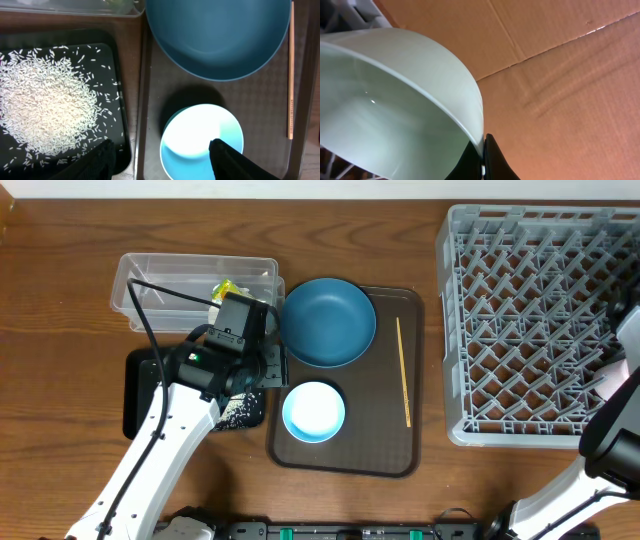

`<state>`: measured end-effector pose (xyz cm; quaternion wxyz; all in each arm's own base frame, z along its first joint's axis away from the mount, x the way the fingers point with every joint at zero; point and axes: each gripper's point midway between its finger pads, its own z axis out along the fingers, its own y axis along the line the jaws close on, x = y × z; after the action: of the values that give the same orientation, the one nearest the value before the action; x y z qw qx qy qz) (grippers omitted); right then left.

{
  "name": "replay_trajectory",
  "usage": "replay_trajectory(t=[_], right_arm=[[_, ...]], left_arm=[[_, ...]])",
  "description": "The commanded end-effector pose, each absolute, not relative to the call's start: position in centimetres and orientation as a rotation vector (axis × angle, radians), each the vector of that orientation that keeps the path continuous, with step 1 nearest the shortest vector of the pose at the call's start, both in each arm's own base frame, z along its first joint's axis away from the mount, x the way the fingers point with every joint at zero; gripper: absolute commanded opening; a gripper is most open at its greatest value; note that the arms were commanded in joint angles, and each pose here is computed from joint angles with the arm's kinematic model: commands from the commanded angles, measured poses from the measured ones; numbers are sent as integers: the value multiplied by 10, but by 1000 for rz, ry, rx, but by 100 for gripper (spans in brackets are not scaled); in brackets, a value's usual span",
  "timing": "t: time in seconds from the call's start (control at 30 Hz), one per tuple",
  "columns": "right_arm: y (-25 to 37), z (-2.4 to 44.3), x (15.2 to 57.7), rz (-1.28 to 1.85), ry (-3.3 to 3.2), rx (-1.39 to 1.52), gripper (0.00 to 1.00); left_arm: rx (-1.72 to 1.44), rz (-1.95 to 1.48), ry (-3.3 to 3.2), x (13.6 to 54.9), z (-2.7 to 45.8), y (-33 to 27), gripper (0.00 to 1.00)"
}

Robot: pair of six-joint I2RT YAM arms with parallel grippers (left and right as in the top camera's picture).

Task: Sort waste into correct bins and load items into the dishwasher rack
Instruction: 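Reach the right gripper back and grasp the white-blue bowl rim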

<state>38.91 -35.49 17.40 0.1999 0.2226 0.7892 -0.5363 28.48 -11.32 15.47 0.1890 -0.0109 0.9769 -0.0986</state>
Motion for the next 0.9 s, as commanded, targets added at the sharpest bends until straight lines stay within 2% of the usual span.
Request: replay_trajectory(t=[0.0, 0.07, 0.17, 0.37, 0.47, 0.57, 0.7, 0.87], right_arm=[[-345, 162, 397, -1494, 2229, 607, 1], [-337, 160, 401, -1480, 2239, 592, 5], [-325, 153, 406, -1445, 2264, 581, 16], [-306, 138, 404, -1402, 2322, 593, 26], [-302, 133, 399, -1391, 2346, 607, 38], [-299, 134, 399, -1360, 2357, 606, 38], [-285, 148, 412, -1170, 2361, 550, 39], [-255, 187, 430, -903, 2304, 453, 48]], left_arm=[[-34, -267, 2736, 286, 158, -112, 63], [-35, -267, 2736, 286, 158, -112, 63], [-35, -267, 2736, 286, 158, -112, 63], [-35, -267, 2736, 286, 158, -112, 63], [-34, -267, 2736, 286, 158, -112, 63], [-34, -267, 2736, 286, 158, -112, 63], [-34, -267, 2736, 286, 158, -112, 63], [-34, -266, 2736, 286, 158, -112, 63]])
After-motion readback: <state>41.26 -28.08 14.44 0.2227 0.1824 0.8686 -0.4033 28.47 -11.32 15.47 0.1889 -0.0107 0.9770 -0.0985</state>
